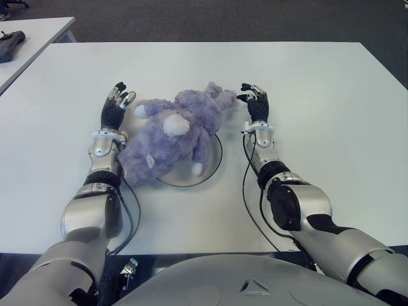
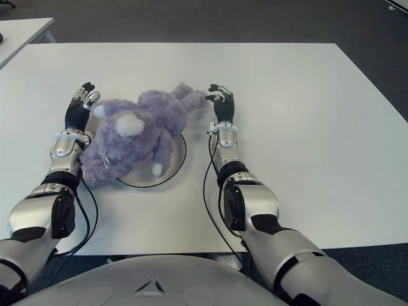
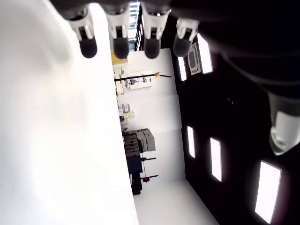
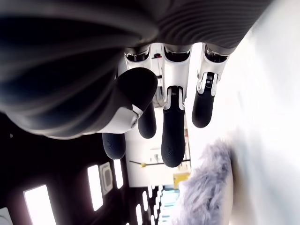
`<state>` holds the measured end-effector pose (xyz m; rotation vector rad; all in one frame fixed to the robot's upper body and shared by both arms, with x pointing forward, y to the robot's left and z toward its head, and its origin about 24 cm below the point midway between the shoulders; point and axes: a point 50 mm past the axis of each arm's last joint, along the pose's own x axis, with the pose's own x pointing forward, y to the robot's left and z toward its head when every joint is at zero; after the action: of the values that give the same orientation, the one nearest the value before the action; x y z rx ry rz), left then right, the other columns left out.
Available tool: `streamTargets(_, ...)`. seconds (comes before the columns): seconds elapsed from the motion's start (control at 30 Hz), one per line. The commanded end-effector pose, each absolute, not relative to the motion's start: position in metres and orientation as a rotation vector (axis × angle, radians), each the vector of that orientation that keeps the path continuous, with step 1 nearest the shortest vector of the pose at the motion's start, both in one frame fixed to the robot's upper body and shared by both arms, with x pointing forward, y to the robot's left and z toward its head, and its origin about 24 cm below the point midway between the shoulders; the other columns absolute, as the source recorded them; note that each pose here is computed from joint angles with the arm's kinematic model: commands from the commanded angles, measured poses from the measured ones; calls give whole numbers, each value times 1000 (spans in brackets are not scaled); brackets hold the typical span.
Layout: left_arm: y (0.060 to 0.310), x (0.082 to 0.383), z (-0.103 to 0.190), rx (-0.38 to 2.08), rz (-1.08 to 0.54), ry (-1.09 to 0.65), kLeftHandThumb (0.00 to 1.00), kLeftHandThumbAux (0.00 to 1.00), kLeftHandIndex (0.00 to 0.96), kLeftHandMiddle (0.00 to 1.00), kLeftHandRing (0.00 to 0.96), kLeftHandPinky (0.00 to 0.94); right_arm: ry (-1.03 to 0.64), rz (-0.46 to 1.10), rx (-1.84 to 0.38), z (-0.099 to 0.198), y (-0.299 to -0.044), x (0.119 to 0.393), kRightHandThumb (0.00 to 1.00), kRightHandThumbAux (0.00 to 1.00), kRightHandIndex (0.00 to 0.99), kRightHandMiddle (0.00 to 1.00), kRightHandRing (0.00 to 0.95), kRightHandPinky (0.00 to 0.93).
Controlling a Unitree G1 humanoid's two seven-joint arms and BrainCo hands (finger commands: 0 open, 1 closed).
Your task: Put the doll into the plate.
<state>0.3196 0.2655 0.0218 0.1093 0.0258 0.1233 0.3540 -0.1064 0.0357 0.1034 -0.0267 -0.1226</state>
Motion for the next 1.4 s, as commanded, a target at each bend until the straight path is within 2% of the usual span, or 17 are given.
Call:
streamTargets(0.03,231,250,-74,-44,154,372,0,456,0,0,0,0,430,-103,220,-58,-68,283,1000,688,433,261,460,405)
streamTargets(0.5,217,219,-98,-158,318,423,0,486,0,32,12,12,413,-92,233,-58,-70,283,1000,688,434,277,461,407)
streamTargets(0.63,219,220,-96,-142,359,418,0,487,0,42,21,22,411,-86,224,-58,-70,282,1000,688,435,280,461,408)
streamTargets(0.73,219,222,-94,-133,383,404,0,495,3,51,30,22,409,-83,211,-58,-69,282,1000,695,434,285,503,351)
streamTargets(0.97,218,222,-92,-76,413,386,0,537,22,65,43,30,388,-77,197,-57,-69,282,1000,694,437,293,514,350)
streamTargets(1.4,217,220,-93,-91,441,382,0,556,28,70,53,46,384,-72,192,-56,-68,282,1000,692,437,293,508,359)
